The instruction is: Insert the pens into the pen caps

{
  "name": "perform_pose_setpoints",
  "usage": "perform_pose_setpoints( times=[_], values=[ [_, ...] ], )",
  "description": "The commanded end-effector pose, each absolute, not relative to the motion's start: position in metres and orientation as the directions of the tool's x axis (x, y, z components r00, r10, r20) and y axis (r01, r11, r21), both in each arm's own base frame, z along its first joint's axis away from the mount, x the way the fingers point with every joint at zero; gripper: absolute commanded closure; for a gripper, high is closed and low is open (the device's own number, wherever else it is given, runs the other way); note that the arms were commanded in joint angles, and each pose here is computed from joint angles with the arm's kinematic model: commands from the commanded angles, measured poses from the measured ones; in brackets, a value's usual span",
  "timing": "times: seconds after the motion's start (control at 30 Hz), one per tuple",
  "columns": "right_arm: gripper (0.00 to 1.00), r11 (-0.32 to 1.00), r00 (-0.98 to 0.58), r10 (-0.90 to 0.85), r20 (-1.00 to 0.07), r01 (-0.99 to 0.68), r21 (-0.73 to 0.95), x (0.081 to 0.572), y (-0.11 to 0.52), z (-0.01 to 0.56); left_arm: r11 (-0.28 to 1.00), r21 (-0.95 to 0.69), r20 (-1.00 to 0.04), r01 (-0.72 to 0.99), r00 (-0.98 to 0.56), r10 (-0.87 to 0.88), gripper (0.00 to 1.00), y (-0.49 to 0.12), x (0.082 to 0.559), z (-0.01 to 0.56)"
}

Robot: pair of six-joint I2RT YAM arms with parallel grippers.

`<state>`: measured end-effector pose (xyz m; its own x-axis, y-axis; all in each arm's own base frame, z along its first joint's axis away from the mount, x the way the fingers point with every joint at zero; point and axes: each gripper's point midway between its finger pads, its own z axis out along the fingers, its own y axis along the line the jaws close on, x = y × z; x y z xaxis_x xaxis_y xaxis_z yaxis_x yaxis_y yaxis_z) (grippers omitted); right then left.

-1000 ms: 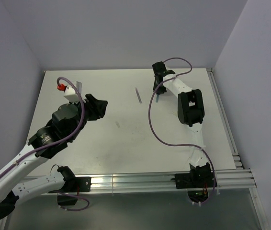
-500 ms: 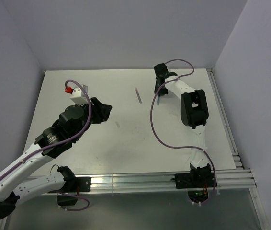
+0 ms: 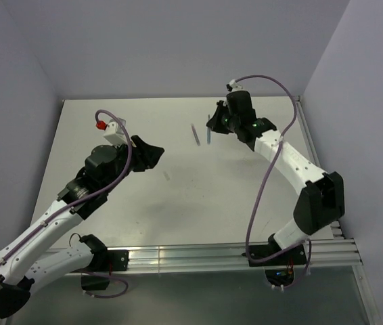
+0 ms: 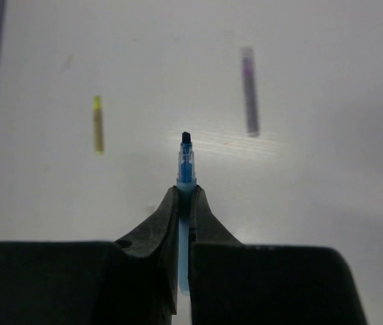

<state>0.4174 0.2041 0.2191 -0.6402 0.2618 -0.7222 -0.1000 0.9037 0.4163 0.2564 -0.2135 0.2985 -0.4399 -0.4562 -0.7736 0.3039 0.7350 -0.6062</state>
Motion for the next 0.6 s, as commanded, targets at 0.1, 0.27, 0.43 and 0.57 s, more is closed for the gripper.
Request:
perform_pose_setpoints(
  times=[0.1, 0.27, 0.43, 0.57],
  values=[
    [1.0, 0.705, -0.604, 0.305, -0.736, -0.377, 0.601, 0.351, 0.28, 0.277, 0.629, -0.656, -0.75, 0.417, -0.452, -0.483, 0.43, -0.227, 0.256, 0.316],
    [1.0, 0.569, -0.596, 0.328, -0.733, -0.495, 0.657, 0.302, 0.316, 0.315, 0.609, -0.668, -0.739, 0.427, -0.483, -0.471, 0.43, -0.228, 0.256, 0.308],
    [1.0, 0.455, -0.595, 0.387, -0.704, -0.541, 0.707, 0.28, 0.33, 0.335, 0.553, -0.69, -0.724, 0.468, -0.476, -0.5, 0.43, -0.228, 0.25, 0.314],
    [1.0, 0.387, -0.599, 0.42, -0.682, -0.561, 0.731, 0.267, 0.34, 0.345, 0.507, -0.699, -0.715, 0.505, -0.487, -0.501, 0.44, -0.231, 0.243, 0.316]
  ],
)
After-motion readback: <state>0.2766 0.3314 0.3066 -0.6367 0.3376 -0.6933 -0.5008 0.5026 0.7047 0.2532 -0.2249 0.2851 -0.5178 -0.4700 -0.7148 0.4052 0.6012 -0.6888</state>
